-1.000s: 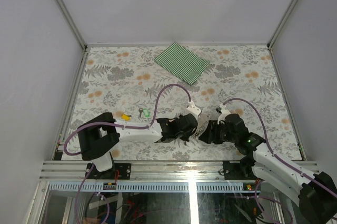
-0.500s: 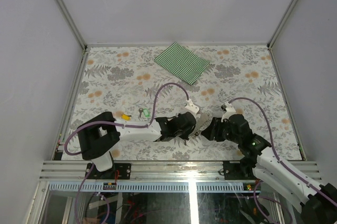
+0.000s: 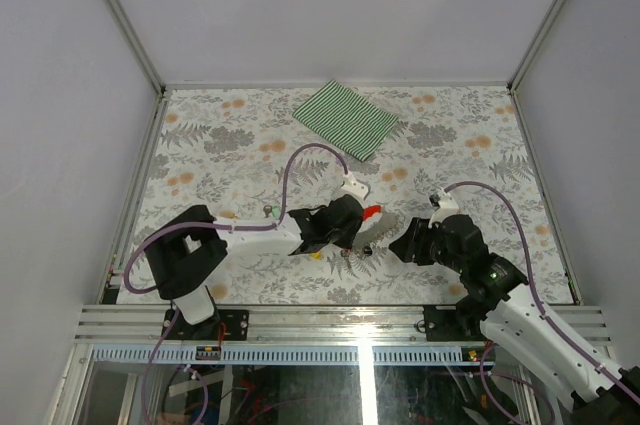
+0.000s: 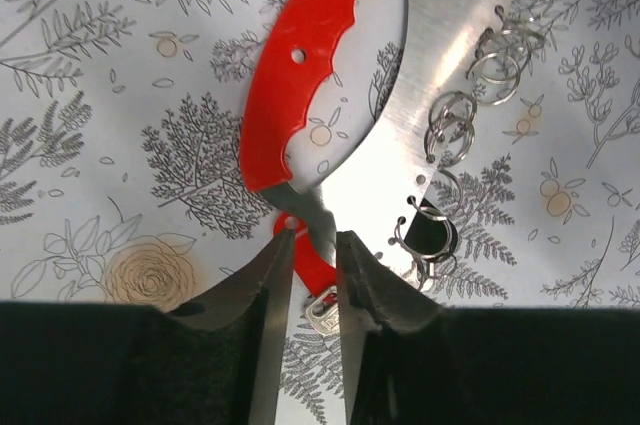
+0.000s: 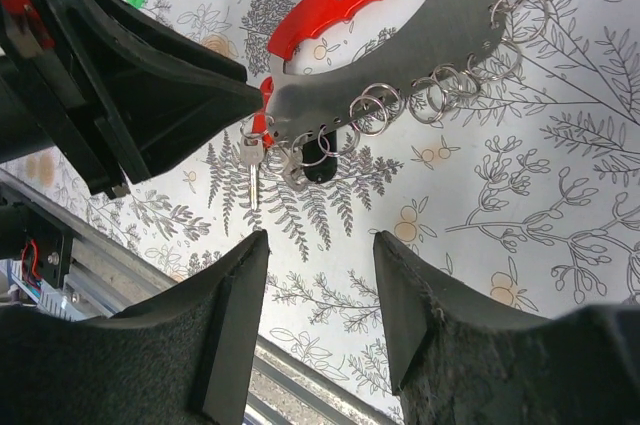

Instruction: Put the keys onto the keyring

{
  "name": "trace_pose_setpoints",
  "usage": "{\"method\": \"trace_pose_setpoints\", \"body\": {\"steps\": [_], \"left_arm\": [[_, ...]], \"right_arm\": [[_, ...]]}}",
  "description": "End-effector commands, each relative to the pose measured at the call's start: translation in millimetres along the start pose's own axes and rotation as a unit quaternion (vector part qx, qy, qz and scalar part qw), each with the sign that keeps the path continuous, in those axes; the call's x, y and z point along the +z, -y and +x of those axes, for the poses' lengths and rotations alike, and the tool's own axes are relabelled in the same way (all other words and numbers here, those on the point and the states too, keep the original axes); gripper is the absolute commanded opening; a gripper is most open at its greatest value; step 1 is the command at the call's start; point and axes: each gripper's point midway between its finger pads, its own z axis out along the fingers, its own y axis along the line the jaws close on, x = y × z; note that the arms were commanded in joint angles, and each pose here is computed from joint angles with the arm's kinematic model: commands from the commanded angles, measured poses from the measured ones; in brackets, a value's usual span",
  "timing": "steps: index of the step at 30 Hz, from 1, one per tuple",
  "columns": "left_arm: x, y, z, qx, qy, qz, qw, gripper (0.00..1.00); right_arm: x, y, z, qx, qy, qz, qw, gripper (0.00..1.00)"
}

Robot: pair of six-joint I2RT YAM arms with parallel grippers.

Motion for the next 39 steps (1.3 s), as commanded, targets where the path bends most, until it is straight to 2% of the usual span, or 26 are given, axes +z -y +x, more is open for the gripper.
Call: {"method": "trace_pose_setpoints", "body": {"steps": [1,4,10,14,20,26,39], "left_arm": [[-3,9,-32,-0.005,0.04,0.015,0.999,0.27],[-15,11,-35,-0.034,0.043,0.017,0.998,0.32],[-38,27,-28,-0.144,0.063,0.013,0.988,0.4],[-42,42,-10,-0.214,0.068,-0.014,0.974,0.41],[-34,59,5,-0.308,0.068,0.005,0.949,0.41],[-30,52,17,-0.349,0.07,0.006,0.934,0.4],[-14,47,28,-0.378,0.07,-0.005,0.923,0.37]], "right_arm": [[-12,-10,-23,-0.012,0.032,0.003,0.999,0.53],[-15,-9,-26,-0.012,0.035,0.01,0.999,0.53],[-15,-7,-29,-0.01,0.041,0.017,0.999,0.53],[-15,-8,-27,-0.01,0.037,0.015,0.999,0.53],[-15,-10,-27,-0.013,0.033,0.011,0.999,0.53],[-17,-10,-28,-0.012,0.036,0.01,0.999,0.53],[-17,-9,-26,-0.013,0.031,0.013,0.999,0.53]]}}
